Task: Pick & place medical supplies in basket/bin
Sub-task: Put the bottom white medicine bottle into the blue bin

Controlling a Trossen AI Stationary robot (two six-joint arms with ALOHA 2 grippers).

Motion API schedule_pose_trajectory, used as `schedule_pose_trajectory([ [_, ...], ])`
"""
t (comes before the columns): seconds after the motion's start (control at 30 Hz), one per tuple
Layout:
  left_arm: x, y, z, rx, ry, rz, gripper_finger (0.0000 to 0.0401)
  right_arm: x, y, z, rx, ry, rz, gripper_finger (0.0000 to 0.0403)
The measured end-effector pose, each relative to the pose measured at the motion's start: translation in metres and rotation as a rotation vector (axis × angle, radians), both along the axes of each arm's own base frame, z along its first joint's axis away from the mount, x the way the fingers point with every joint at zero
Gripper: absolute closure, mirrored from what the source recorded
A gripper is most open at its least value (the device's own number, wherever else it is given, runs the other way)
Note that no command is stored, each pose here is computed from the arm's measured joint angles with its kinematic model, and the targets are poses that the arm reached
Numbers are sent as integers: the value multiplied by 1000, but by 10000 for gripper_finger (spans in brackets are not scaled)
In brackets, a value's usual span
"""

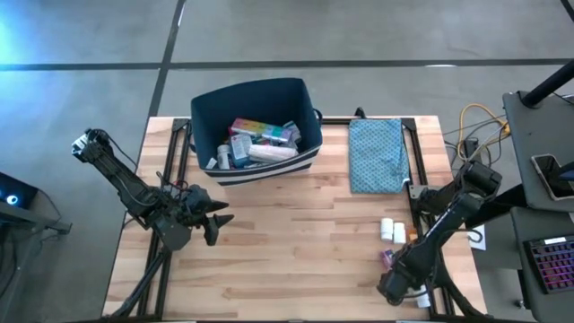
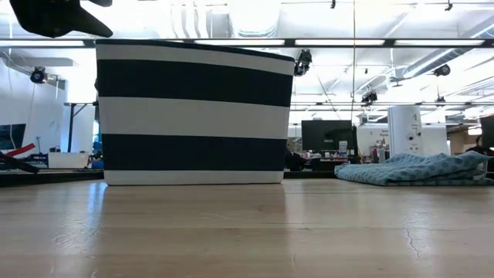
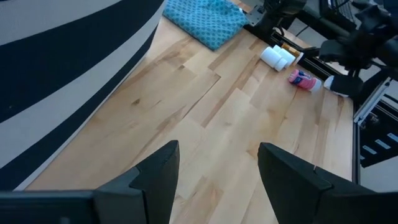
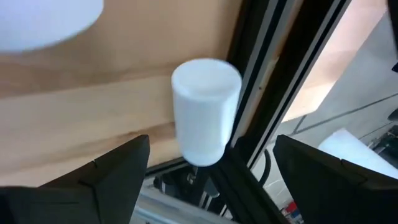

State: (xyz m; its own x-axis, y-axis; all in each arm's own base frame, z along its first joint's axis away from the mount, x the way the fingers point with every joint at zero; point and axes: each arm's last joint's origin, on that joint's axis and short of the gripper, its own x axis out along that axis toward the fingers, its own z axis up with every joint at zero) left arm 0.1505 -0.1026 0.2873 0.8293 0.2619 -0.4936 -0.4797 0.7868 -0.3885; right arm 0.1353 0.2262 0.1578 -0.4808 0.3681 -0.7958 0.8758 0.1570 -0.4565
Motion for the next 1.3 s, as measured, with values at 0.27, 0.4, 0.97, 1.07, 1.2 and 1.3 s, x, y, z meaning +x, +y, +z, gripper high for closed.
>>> schedule_pose_trajectory([
  [0.27, 0, 0, 0, -18, -6, 11, 203, 1, 2, -15, 88, 38, 46, 76],
  [0.4, 0, 0, 0, -19, -6, 11, 203, 3, 7, -22, 100, 101, 69, 76],
  [0.97, 0, 0, 0, -17, -6, 12, 203, 18, 8, -4, 109, 205, 110, 76],
  [1.07, 0, 0, 0, -18, -6, 12, 203, 24, 11, 5, 113, 182, 111, 76],
  [1.2, 0, 0, 0, -17, -5, 12, 203, 43, 15, 19, 63, 5, 104, 76],
  [1.3, 0, 0, 0, -18, -6, 12, 203, 59, 14, 24, 4, -107, 81, 76],
])
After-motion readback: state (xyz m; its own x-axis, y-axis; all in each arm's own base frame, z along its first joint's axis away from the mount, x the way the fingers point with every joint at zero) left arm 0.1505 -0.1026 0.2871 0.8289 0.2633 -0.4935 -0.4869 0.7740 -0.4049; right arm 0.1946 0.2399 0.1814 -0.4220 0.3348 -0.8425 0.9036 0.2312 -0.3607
